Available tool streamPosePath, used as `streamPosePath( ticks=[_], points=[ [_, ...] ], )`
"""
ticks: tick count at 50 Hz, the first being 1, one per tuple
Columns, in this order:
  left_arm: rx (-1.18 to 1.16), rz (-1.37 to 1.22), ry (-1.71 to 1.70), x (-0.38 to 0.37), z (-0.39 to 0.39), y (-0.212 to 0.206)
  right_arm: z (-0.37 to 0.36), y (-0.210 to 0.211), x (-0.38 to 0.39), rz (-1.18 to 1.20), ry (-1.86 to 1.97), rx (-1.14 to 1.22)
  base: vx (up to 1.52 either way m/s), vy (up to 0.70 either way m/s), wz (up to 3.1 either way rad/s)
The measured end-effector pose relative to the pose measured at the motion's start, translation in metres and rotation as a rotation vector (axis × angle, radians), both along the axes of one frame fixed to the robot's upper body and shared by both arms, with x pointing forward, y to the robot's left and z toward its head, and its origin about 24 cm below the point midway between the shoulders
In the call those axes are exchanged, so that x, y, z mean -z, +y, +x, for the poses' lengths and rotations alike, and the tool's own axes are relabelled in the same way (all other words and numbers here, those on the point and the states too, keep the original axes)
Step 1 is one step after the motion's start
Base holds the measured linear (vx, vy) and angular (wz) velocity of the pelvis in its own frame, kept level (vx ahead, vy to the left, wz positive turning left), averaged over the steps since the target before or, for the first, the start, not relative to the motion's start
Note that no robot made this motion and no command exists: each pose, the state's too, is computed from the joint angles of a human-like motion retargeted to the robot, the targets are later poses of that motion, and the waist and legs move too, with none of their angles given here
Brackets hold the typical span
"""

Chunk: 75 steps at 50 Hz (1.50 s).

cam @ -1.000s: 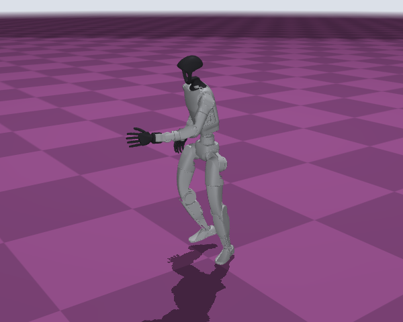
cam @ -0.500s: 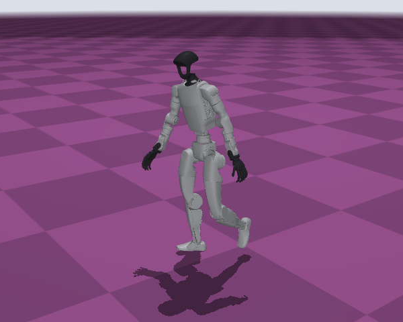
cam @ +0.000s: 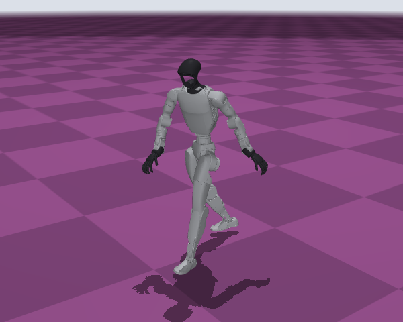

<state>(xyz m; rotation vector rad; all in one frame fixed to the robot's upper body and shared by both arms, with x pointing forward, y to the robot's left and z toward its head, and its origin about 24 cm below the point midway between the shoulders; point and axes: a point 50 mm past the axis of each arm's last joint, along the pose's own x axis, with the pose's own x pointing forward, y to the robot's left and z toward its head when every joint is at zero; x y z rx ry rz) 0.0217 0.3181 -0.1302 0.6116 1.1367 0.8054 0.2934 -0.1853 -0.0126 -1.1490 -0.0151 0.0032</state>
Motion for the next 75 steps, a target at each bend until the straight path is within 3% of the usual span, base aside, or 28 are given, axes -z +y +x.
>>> streamPosePath(
  ticks=[8, 15, 20, 24, 32, 35, 39, 45, 53, 58, 65, 75],
  points=[
    [0.44, 0.292, -0.116, -0.04, 0.131, 0.004, -0.044, 0.017, 0.042, 0.39, 0.147, 0.209, 0.48, 0.16, 0.37],
    [0.884, 0.493, -0.461, -0.115, 0.27, -0.07, -0.091, -0.02, 0.041, 0.457, 0.142, 0.263, 0.27, 0.08, 0.67],
    [1.267, 0.765, -0.465, -0.165, 0.326, -0.118, -0.117, -0.033, 0.057, 0.514, 0.222, 0.346, 0.16, -0.01, 0.88],
    [1.379, 1.003, -0.392, -0.207, 0.359, -0.138, -0.142, -0.042, 0.062, 0.554, 0.296, 0.375, 0.15, -0.03, 1.59],
    [1.095, 1.105, -0.524, -0.327, 0.396, -0.122, -0.134, -0.039, 0.056, 0.452, 0.311, 0.257, 0.05, -0.06, 0.47],
    [1.097, 1.284, -0.466, -0.357, 0.396, -0.107, -0.115, -0.026, 0.044, 0.491, 0.233, 0.208, 0.14, -0.04, -0.51],
    [1.127, 1.282, -0.663, -0.361, 0.392, -0.117, -0.1, -0.027, 0.027, 0.564, 0.121, 0.238, 0.11, -0.08, -0.08],
    [1.136, 0.903, -0.868, -0.291, 0.371, -0.124, -0.069, -0.012, 0.001, 0.552, -0.025, 0.173, 0.22, -0.06, -0.02],
    [1.248, 0.469, -0.768, -0.166, 0.303, -0.146, -0.023, 0.017, -0.026, 0.519, -0.145, 0.107, 0.34, -0.06, 0.41],
    [1.09, 0.052, -0.752, -0.114, 0.255, -0.148, 0.004, 0.036, -0.047, 0.617, -0.189, 0.093, 0.38, -0.03, 0.98],
    [0.824, -0.294, -0.585, -0.077, 0.199, -0.082, 0.03, 0.044, -0.095, 0.546, -0.249, -0.125, 0.4, 0.01, 1.12],
    [-0.18, -0.172, -0.723, -0.066, 0.083, 0.062, 0.043, 0.082, -0.239, 0.112, -0.684, -0.565, 0.27, -0.11, 0.63]
  ],
)
